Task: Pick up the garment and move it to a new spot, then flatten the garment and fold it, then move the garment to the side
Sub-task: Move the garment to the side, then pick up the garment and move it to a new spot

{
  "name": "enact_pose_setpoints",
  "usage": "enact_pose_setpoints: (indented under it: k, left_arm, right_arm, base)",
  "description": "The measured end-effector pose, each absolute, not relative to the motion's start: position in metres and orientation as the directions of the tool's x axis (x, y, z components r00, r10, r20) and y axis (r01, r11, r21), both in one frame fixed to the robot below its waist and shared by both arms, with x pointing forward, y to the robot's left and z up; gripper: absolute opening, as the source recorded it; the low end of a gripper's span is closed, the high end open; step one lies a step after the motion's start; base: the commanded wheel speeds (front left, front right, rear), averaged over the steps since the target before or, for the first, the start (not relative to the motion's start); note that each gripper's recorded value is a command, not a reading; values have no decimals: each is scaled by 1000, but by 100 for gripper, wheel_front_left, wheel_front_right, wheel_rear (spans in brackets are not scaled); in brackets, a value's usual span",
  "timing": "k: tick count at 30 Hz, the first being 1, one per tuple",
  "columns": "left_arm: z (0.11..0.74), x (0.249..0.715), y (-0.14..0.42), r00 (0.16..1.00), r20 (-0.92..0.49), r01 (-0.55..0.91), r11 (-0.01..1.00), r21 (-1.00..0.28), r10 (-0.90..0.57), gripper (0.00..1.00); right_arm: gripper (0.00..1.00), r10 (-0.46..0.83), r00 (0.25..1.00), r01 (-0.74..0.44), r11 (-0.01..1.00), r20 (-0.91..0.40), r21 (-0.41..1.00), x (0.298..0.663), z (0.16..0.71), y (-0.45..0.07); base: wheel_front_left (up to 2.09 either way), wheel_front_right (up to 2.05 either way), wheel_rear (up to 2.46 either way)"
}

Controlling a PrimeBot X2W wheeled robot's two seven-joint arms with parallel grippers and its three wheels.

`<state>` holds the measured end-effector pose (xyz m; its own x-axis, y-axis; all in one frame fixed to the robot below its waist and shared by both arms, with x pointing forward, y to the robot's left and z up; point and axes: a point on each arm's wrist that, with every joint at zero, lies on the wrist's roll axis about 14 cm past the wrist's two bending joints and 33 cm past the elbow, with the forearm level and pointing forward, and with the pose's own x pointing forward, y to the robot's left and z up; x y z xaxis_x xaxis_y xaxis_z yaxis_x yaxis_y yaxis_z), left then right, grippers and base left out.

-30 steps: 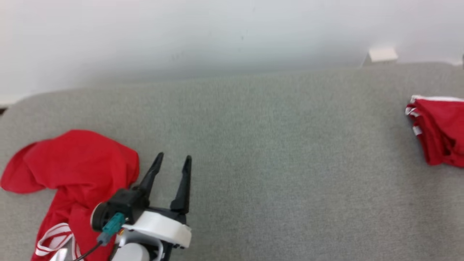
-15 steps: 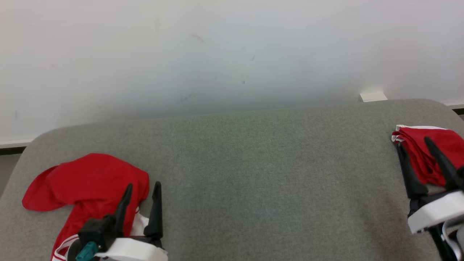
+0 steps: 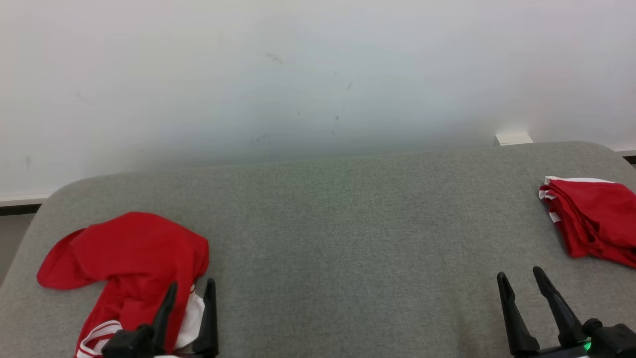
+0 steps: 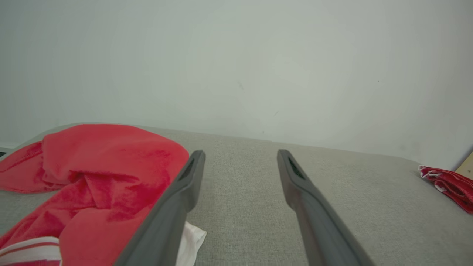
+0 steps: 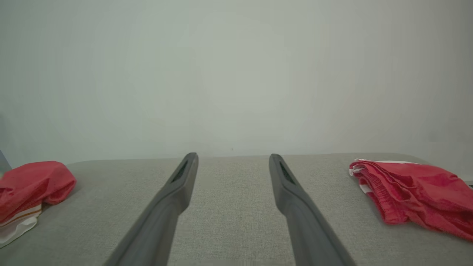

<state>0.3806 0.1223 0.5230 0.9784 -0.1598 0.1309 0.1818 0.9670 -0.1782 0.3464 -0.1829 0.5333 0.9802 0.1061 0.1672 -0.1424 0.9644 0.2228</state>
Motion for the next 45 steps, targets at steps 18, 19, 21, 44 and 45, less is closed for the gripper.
enact_pose_setpoints:
  k: [18,19,21,44,45]
  left_arm:
    - [518,375,116,977,116,195,965,-175,-177,100]
    - [518,375,116,977,117,196,965,-176,-177,100]
    - [518,374,116,977,116,197,965,-175,-179,100]
    - [515,340,209,989,109,-86,982,-166,105,100]
    - [515,336,214,986,108,-105,980,-167,124,100]
  right_arm:
    - [100,90,985,-123,964,147,235,339,524,-180]
    - [100,90,985,-123,964,146,235,339,524,-180]
    - [100,91,985,-124,964,147,236,340,524,-180]
    - [100,407,903,-430,864,140,263,373,523,-65]
    - [100,428,893,-449,854,137,263,374,522,-57]
  base:
    - [0,0,0]
    - [0,0,0]
    - [0,0,0]
    - [0,0,0]
    - [0,0,0]
